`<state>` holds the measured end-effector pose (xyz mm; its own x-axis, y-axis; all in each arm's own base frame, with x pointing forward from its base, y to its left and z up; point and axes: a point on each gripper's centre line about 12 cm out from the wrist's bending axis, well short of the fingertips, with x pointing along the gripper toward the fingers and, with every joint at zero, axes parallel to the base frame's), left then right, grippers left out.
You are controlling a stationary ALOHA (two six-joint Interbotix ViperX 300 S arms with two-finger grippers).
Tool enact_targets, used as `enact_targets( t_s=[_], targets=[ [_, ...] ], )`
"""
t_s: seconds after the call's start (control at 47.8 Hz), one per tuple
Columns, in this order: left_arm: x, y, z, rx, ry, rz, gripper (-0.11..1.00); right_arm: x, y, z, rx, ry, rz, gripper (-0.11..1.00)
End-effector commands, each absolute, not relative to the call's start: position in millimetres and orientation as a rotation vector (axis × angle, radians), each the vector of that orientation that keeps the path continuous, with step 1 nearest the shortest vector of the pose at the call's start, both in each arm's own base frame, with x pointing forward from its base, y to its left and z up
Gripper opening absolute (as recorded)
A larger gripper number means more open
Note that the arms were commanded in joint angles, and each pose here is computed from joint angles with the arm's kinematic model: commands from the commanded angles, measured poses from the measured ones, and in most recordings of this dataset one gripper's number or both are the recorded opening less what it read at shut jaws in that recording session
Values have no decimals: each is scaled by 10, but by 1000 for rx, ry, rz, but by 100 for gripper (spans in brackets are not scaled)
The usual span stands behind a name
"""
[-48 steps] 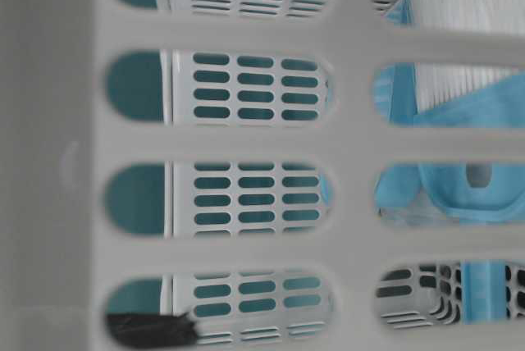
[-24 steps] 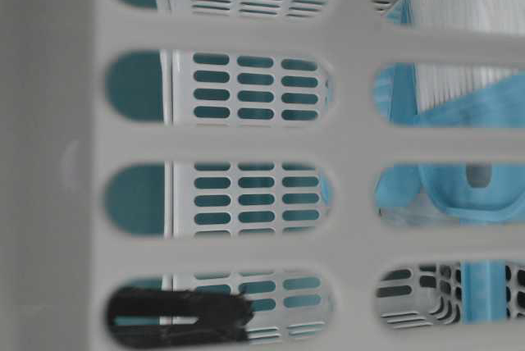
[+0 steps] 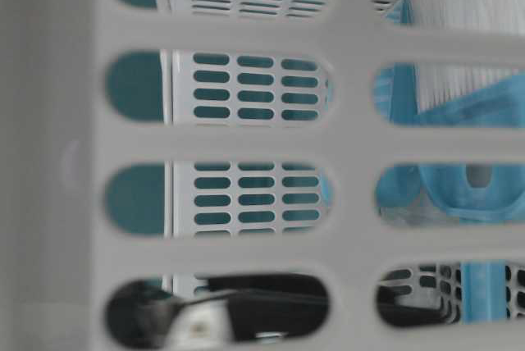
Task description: Pick up the hand brush from the shopping basket with the left arm.
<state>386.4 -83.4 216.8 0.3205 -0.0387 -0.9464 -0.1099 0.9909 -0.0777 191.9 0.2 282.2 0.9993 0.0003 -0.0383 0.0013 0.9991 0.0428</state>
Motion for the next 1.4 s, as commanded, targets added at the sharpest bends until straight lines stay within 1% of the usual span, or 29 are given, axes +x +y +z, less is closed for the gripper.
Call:
enact_targets(
  t_s=[0.0,0.168,0.335,0.482,0.796,0.859,0.921,0.984,1.005,1.047,1.089,1.382],
  targets=[
    [3898,-852,2164,-145,1216,43,89,1937,4,2903,49,20,1,79],
    [3926,-873,1978,-135,1220,34,89,1936,4,2869,49,49,0,79],
    [3962,-884,1710,-116,1231,22,89,1935,4,2857,49,55,0,79],
    [4011,-891,1559,-104,1234,13,89,1934,4,2844,49,58,0,79],
    [4009,-903,1520,-99,1245,12,87,1934,4,2846,49,57,0,79],
    [4017,-905,1543,-100,1237,10,81,1934,4,2844,49,58,0,79],
    [4018,-912,1589,-101,1222,5,70,1933,4,2843,49,60,0,79],
    [4020,-912,1638,-101,1209,1,54,1933,4,2841,49,61,0,79],
    [4020,-906,1651,-101,1206,0,46,1933,1,2841,49,61,-1,79],
    [4019,-906,1664,-96,1203,-4,33,1933,4,2841,49,61,0,79],
    [4012,-911,1678,-85,1200,-13,23,1933,1,2841,49,61,-1,79],
    [4025,-926,1727,-62,1192,-32,24,1939,1,2819,69,69,-2,79]
  ],
)
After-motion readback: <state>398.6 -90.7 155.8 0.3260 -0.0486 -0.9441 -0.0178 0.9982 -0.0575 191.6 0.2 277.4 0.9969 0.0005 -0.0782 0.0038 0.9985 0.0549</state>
